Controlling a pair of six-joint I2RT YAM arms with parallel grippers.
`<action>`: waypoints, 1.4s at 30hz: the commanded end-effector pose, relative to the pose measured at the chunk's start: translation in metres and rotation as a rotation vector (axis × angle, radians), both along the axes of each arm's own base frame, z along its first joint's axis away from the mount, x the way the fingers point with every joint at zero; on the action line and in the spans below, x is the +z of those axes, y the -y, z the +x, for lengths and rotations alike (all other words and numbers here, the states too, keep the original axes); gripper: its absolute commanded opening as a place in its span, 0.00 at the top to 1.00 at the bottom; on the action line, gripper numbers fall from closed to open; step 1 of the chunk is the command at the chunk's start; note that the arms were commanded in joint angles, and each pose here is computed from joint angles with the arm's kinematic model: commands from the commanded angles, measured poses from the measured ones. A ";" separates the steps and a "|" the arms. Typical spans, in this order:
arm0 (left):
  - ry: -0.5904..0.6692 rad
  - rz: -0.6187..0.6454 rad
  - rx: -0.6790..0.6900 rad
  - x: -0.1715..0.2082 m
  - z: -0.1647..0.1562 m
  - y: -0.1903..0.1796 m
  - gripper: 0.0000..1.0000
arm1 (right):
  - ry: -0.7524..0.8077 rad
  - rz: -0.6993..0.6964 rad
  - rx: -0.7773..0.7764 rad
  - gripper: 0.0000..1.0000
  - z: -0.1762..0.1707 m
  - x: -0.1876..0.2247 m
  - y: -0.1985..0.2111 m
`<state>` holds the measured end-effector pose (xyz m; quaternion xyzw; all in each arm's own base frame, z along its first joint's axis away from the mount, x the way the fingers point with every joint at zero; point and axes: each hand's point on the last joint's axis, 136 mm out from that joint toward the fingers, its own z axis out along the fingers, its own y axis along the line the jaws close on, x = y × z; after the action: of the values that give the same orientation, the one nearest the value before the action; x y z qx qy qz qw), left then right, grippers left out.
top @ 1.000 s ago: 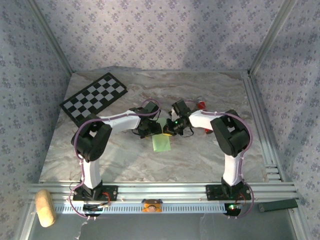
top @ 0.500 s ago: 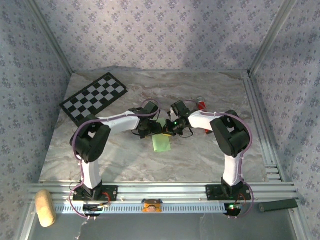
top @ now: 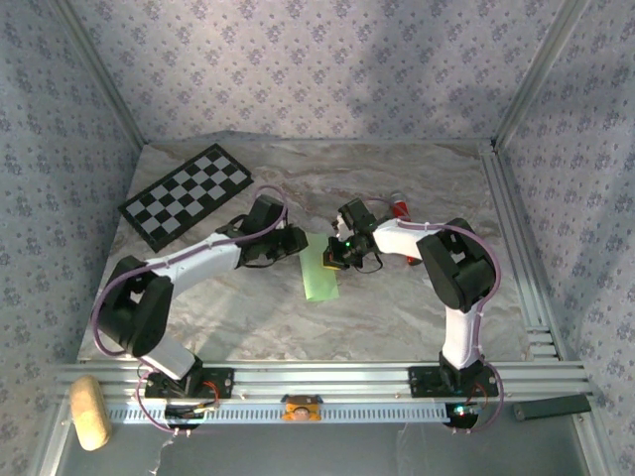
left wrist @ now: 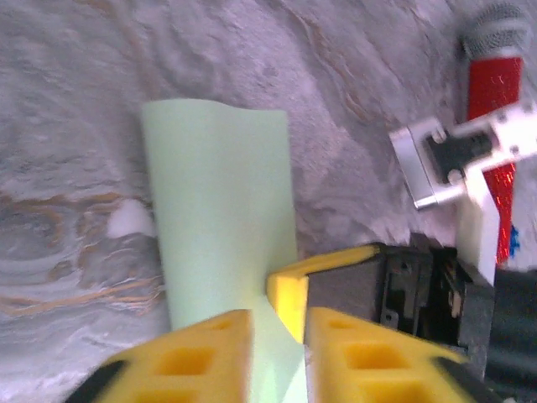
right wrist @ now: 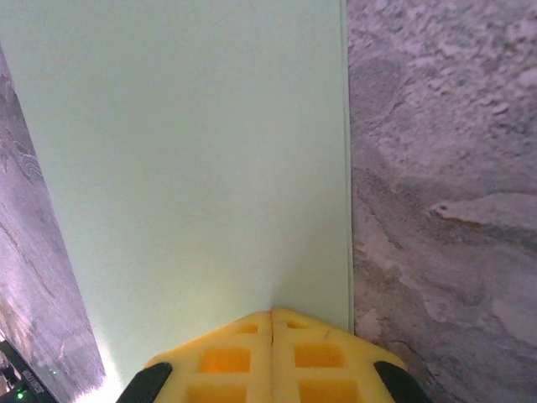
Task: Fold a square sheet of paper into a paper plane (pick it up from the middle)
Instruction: First fold the square sheet of paper in half at the center of the table.
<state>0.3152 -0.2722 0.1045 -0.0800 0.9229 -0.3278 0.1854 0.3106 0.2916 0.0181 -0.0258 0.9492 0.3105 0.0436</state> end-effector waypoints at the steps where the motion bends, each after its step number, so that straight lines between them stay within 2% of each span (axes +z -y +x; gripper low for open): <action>1: -0.003 -0.159 -0.123 0.007 -0.006 0.030 1.00 | -0.139 -0.240 -0.035 1.00 -0.033 -0.054 0.043; 4: -0.012 -0.192 -0.143 -0.002 -0.008 0.036 1.00 | -0.139 -0.238 -0.034 1.00 -0.033 -0.054 0.042; 16: -0.073 -0.111 -0.131 -0.052 -0.016 0.023 1.00 | -0.142 -0.257 -0.035 1.00 -0.035 -0.057 0.045; 28: -0.145 0.076 -0.105 -0.119 -0.041 -0.016 1.00 | -0.157 -0.296 -0.067 1.00 -0.038 -0.064 0.051; 31: -0.138 0.060 -0.108 -0.114 -0.040 -0.013 1.00 | -0.156 -0.297 -0.071 1.00 -0.039 -0.065 0.052; 36: -0.089 -0.013 -0.113 -0.068 -0.028 0.002 1.00 | -0.151 -0.300 -0.075 1.00 -0.038 -0.064 0.053; 42: -0.073 -0.178 -0.122 -0.028 -0.029 0.022 1.00 | -0.147 -0.305 -0.079 1.00 -0.038 -0.063 0.054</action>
<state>0.2841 -0.2795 0.0475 -0.0513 0.9193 -0.3702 0.1232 0.3109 0.2914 0.0170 -0.0149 0.9530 0.2989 0.0475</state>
